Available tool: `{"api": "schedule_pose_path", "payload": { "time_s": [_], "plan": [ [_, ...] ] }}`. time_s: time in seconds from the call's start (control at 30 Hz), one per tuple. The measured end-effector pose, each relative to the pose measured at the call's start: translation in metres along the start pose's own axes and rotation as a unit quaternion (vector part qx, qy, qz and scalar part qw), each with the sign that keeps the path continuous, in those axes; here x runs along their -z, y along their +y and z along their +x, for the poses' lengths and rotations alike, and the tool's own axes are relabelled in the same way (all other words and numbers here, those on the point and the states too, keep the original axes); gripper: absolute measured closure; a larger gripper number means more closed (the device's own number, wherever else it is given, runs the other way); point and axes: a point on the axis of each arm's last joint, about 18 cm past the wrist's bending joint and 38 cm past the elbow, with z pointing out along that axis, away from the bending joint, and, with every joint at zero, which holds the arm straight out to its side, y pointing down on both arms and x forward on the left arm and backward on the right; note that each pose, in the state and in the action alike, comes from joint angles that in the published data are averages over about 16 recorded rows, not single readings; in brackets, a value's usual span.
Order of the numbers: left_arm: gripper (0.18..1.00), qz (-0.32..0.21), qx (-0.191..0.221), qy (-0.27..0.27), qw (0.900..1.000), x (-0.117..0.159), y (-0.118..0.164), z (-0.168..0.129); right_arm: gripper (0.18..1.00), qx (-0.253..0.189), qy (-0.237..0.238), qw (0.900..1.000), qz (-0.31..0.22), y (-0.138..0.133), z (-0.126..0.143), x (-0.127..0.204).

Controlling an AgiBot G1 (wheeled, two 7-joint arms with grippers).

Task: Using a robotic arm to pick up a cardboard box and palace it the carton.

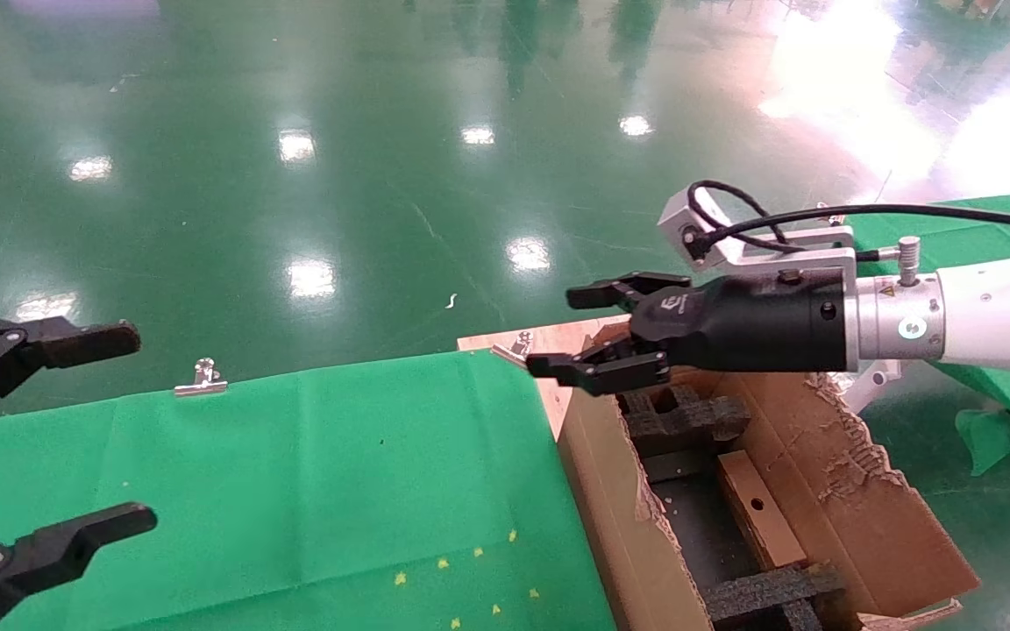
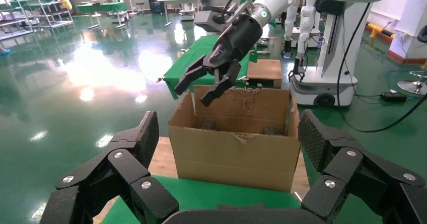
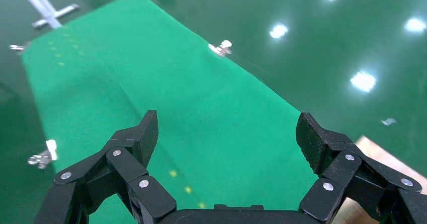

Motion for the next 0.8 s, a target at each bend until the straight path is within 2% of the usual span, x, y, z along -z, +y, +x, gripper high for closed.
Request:
{"api": "schedule_pose_path", "payload": {
  "time_s": [0.4, 0.8],
  "plan": [
    [0.183, 0.0, 0.0, 0.0, 1.0, 0.0, 0.0, 0.0, 0.178, 0.041, -0.075, 0.995, 0.058, -0.015, -0.04, -0.01],
    [0.183, 0.0, 0.0, 0.0, 1.0, 0.0, 0.0, 0.0, 0.178, 0.089, -0.134, 0.98, 0.117, -0.026, -0.077, -0.007]
  ]
}}
